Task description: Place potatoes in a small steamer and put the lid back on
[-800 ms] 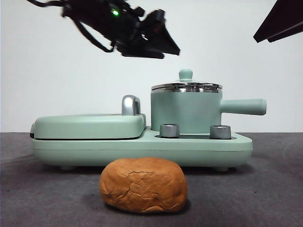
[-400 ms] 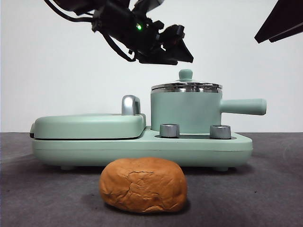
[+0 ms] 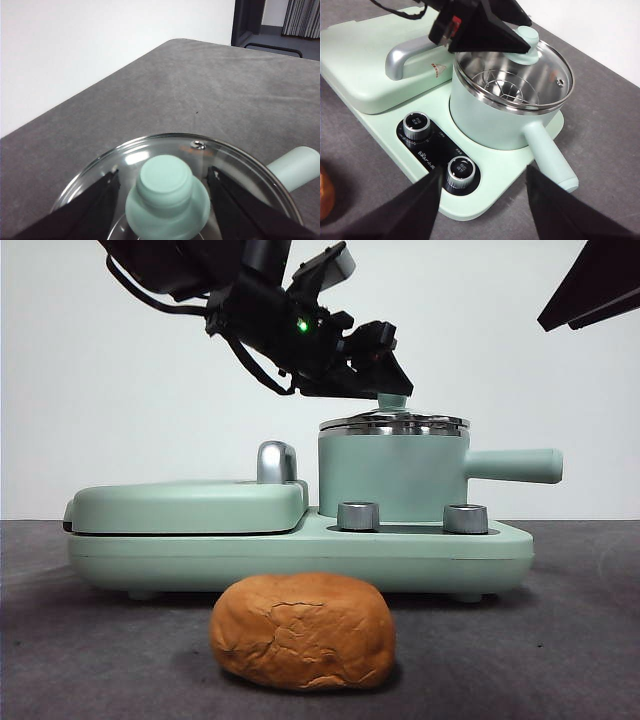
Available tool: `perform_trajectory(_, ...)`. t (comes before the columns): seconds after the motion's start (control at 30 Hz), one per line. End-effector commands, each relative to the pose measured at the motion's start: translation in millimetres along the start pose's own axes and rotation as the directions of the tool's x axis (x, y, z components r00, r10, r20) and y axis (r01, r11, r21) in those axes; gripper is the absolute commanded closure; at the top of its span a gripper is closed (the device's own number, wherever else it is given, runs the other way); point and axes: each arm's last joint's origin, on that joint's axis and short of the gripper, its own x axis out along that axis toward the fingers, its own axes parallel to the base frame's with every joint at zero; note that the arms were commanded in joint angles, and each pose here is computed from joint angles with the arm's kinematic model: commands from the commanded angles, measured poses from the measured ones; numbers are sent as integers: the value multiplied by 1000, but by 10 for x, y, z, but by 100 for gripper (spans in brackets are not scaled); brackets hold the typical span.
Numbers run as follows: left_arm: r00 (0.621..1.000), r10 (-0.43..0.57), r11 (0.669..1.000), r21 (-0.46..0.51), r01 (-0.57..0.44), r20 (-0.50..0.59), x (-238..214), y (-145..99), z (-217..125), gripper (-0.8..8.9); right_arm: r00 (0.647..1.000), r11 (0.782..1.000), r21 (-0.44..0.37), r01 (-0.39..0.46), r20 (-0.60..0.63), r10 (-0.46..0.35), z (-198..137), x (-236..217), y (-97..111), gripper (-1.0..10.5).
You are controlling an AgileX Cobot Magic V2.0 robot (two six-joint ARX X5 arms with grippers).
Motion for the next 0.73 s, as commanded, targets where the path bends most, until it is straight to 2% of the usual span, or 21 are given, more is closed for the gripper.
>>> perform_trajectory(0.03,1000,-5,1000,-12,5,18,82,-20,2,534,1000,1000,2,4,21,-4,63,-10,-12,681)
perform_trajectory(0.2,1000,-5,1000,-12,5,17,83,-20,1,545,1000,1000,3,4,20,-4,63,-10,-12,681)
perform_trajectory(0.3,1000,-5,1000,-14,6,14,85,-20,-5,662,1000,1000,3,4,20,-4,63,-10,-12,681)
perform_trajectory(0.47,1000,-6,1000,-14,6,11,90,-21,-14,796,1000,1000,22,3,20,-3,63,-10,-12,681)
perform_trajectory(0.73,1000,-5,1000,-9,5,17,89,-20,-6,808,1000,1000,21,3,20,-3,63,-10,-12,681)
